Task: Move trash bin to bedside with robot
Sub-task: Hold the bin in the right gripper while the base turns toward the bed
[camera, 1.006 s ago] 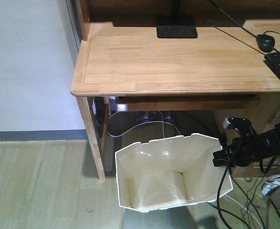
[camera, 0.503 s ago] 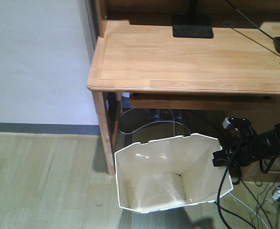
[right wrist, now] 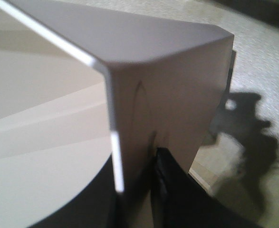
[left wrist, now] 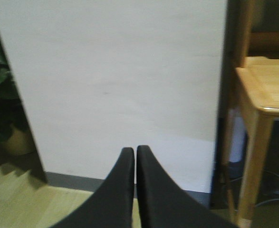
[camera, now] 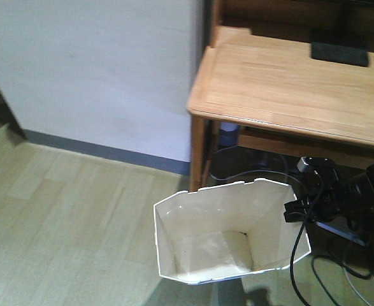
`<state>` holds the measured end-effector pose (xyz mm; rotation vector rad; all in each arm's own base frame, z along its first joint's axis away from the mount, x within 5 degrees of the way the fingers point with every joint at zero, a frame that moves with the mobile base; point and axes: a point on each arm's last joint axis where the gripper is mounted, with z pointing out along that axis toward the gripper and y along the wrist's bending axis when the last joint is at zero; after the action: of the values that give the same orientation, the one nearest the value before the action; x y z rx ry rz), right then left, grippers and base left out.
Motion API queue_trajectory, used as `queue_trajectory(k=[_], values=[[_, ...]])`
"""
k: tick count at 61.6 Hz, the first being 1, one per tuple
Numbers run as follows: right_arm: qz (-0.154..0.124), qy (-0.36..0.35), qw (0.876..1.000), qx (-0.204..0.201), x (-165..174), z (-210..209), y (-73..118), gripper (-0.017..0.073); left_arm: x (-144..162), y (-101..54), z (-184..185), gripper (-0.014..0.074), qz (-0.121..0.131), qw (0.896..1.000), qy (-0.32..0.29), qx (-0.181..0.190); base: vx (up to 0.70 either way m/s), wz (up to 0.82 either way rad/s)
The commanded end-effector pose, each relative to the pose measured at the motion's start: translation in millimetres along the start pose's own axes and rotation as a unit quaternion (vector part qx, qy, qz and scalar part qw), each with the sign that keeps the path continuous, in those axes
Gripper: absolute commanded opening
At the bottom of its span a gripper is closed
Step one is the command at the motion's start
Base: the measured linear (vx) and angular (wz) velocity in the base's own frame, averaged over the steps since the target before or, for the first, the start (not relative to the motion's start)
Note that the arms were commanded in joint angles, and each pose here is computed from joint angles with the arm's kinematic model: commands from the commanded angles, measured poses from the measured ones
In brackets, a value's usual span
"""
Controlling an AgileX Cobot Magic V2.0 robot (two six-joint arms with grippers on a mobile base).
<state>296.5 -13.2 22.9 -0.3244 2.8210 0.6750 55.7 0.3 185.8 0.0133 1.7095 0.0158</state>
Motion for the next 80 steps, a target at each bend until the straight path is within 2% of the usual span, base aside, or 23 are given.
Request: queue_trajectory(k=[1, 80], values=[[0.004, -0.048, 0.995, -0.086, -17.5, -20.4, 22.4, -0.0006, -0.6, -0.3, 0.2, -0.0006, -0.002, 0.999, -0.032, 0.002, -0.01, 0.57], [0.004, -0.048, 0.995, -0.088, -17.5, -20.4, 22.8, -0.0006, -0.6, -0.3, 0.2, -0.0006, -0.002, 0.999, -0.032, 0.002, 0.05, 0.41]])
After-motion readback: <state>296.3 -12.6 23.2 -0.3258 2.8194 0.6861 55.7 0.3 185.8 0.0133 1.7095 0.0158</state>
